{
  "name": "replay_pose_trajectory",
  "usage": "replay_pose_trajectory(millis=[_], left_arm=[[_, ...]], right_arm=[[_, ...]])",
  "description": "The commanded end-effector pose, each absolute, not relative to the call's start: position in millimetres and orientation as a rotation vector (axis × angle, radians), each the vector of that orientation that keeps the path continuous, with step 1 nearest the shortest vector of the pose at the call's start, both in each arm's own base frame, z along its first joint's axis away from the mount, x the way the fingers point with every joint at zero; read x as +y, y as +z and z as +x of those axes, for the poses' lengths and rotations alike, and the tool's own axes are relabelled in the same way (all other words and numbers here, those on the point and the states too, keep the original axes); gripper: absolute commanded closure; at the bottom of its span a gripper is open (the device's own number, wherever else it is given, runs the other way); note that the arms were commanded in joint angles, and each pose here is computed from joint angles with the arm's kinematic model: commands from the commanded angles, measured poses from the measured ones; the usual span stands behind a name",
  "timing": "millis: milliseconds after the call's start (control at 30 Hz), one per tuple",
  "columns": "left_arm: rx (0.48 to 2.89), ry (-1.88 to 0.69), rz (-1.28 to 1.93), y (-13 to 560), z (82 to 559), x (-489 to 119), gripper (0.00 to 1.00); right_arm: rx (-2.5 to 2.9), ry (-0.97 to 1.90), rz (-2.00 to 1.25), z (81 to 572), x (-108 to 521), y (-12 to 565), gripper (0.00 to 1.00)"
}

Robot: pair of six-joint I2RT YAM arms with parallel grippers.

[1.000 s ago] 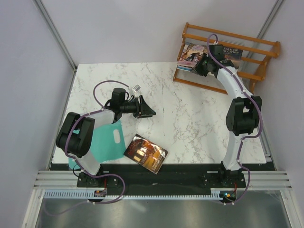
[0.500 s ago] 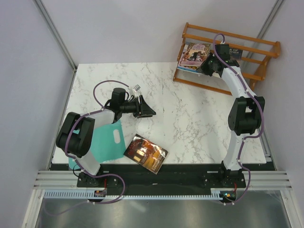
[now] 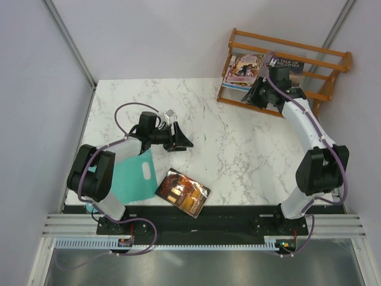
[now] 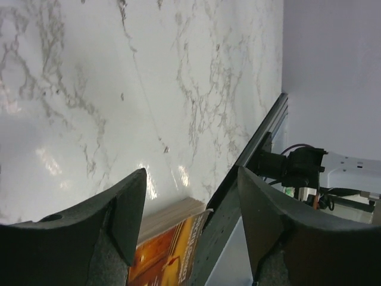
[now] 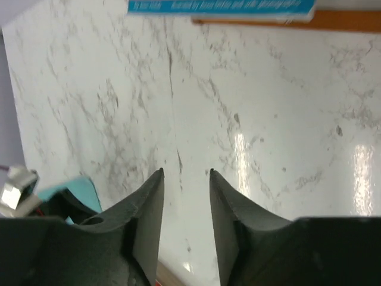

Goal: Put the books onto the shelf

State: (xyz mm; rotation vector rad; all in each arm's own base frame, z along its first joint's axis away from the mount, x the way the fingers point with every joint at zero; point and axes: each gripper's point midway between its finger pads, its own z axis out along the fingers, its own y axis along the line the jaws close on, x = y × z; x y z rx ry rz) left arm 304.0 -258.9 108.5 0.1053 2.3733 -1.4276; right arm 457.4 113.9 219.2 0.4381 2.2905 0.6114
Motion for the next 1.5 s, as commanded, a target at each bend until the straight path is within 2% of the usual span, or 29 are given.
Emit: replay_pose_trajectory(millis=[0, 33, 67, 133, 167, 267, 367, 567, 667, 833, 1067, 1333, 1467], left_arm=[[2.456, -1.190, 0.067, 111, 294, -231, 0.28], [2.505, -1.111, 0.012, 109, 284, -220, 0.27], [2.548, -1.077, -0.032, 102, 273, -213, 0.27], [2.569, -1.039, -0.089, 110, 251, -201, 0.26], [2.607, -1.014, -0.129, 102, 235, -194, 0.26], [2.637, -0.946, -0.235, 106, 201, -175, 0.26], [2.725, -0.891, -0.305, 95, 165, -161, 0.26], [2.919, -0.851, -0.394, 64, 105, -160, 0.30], [3.029, -0.752, -0.376, 52, 85, -155, 0.30], [3.066, -0.629, -0.376, 41, 82, -155, 0.29], [3.015, -0.679, -0.427, 19, 110, -177, 0.28], [2.942, -0.698, -0.355, 24, 161, -207, 0.28], [2.858, -0.705, -0.335, 39, 182, -213, 0.28]], right_arm=[[2.418, 0.607, 0.142, 392, 152, 201, 0.47], [2.433, 0.612, 0.097, 379, 159, 197, 0.42], [2.500, 0.616, 0.030, 356, 171, 175, 0.31], [2.572, 0.655, -0.067, 319, 191, 152, 0.22], [2.589, 0.668, -0.101, 308, 198, 146, 0.15], [2.647, 0.690, -0.239, 268, 222, 122, 0.03], [2.713, 0.769, -0.322, 238, 242, 96, 0.02], [2.747, 0.932, -0.385, 214, 282, 73, 0.02], [2.755, 0.992, -0.426, 207, 302, 69, 0.02], [2.800, 1.052, -0.528, 184, 330, 58, 0.02], [2.848, 1.147, -0.578, 158, 354, 45, 0.05], [2.753, 1.457, -0.544, 144, 376, 63, 0.33], [2.682, 1.548, -0.540, 144, 382, 74, 0.38]])
